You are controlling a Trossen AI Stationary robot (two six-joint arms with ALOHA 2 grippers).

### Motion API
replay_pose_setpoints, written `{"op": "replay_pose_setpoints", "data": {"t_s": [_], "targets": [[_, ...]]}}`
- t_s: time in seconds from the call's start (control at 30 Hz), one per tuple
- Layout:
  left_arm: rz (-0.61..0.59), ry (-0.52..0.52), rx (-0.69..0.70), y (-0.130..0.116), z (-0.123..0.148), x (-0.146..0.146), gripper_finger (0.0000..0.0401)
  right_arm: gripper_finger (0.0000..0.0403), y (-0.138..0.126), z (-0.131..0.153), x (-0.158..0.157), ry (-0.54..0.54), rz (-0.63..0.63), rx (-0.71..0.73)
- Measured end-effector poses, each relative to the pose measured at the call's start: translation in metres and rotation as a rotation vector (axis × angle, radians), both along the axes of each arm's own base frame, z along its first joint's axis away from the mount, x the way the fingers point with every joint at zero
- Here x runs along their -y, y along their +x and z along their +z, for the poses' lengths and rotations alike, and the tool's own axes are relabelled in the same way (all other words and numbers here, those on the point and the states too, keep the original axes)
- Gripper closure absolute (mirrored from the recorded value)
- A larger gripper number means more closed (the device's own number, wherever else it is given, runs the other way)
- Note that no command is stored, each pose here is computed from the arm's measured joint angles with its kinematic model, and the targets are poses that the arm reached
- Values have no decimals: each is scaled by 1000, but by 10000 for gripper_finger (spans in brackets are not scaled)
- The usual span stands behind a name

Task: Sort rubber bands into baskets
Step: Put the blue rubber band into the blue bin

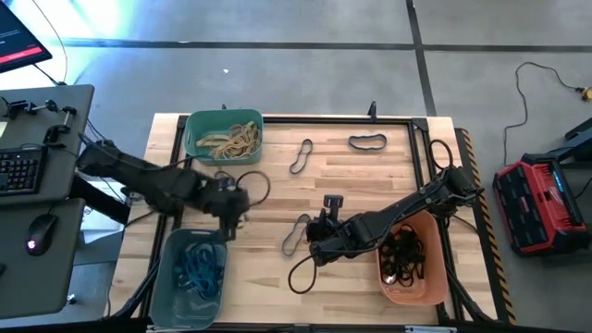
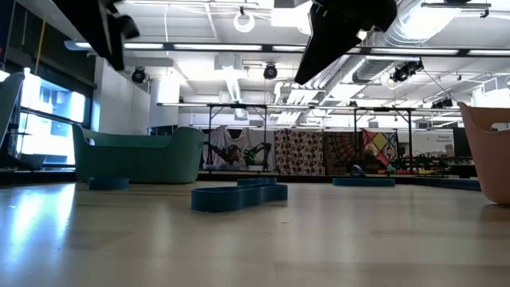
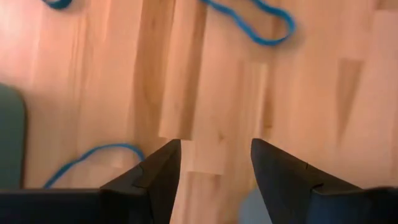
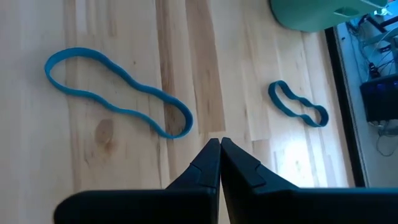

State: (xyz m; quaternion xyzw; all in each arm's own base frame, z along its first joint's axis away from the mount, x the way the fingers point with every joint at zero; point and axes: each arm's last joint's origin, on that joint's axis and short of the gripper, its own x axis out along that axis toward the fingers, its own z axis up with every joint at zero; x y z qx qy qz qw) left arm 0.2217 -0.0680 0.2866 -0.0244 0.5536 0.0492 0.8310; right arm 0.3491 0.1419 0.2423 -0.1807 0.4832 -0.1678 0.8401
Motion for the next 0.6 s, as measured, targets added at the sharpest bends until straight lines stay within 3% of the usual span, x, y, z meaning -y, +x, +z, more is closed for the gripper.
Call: {"op": "replay_pose_setpoints", "data": {"t_s": [0.3,0.6], "targets": [[-12,76,-237,28,-35,-45,213,403,0,0,-1,29,-11,7],[31,85,-412,55,-83,-73,213,403,0,0,-1,35,-18,12]]}}
